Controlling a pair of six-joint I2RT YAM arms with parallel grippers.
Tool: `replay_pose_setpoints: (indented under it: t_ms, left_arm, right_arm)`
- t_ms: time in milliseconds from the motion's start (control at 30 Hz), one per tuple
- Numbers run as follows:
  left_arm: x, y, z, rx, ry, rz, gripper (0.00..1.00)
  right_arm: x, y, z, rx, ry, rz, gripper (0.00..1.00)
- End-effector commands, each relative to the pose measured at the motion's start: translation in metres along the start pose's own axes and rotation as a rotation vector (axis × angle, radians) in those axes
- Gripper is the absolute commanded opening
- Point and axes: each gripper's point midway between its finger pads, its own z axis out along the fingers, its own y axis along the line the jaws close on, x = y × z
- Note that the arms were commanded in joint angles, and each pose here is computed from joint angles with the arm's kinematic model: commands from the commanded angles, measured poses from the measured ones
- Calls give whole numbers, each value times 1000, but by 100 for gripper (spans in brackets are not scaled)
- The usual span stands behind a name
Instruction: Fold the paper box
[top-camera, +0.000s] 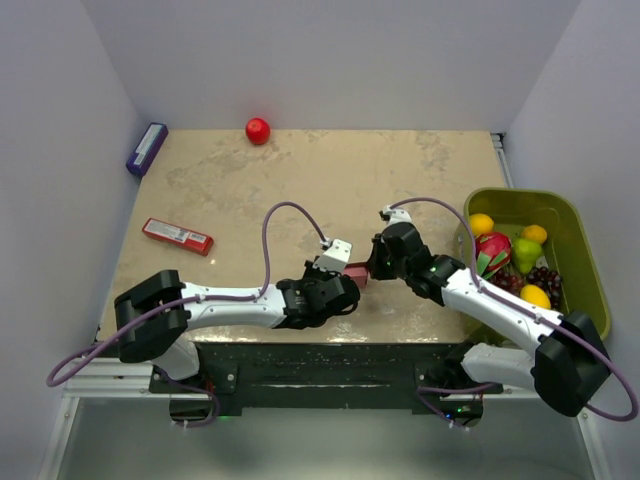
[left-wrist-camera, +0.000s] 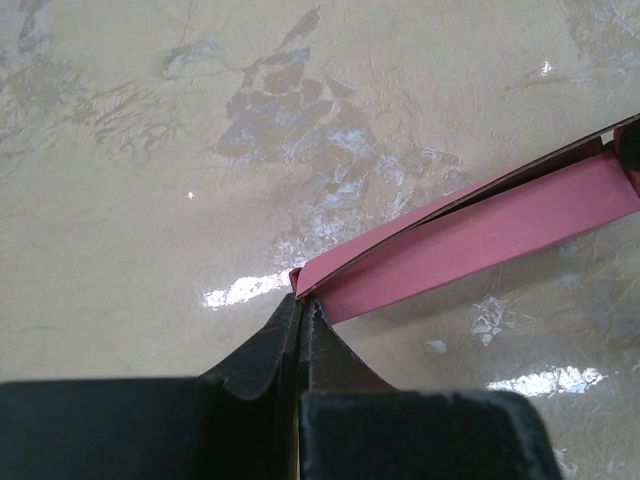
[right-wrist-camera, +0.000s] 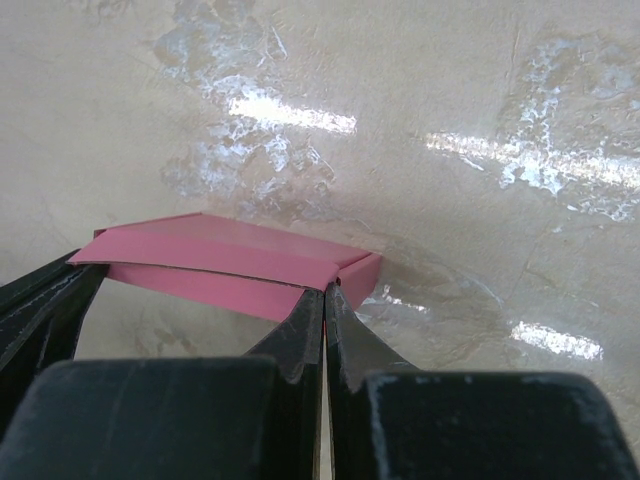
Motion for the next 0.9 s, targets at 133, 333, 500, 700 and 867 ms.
replay_pose_setpoints:
  t_ms: [133,333,500,700,867]
  left_arm:
    - [87,-5,-8,85,278,171,0]
    - [90,-5,-7,83,287,178,0]
    - [90,-4,-8,82,285,176,0]
    - [90,-3,-8,83,283,172,0]
    - [93,-1,-9,82,286,177,0]
  right_arm:
    - [24,4,4,-40,57,14,0]
    - [20,21,0,-125,49,63,0]
    - [8,27,-5,-137,25,62,0]
    - [15,24,-6,-143,24,83,0]
    - [7,29,-10,-159,4,102,0]
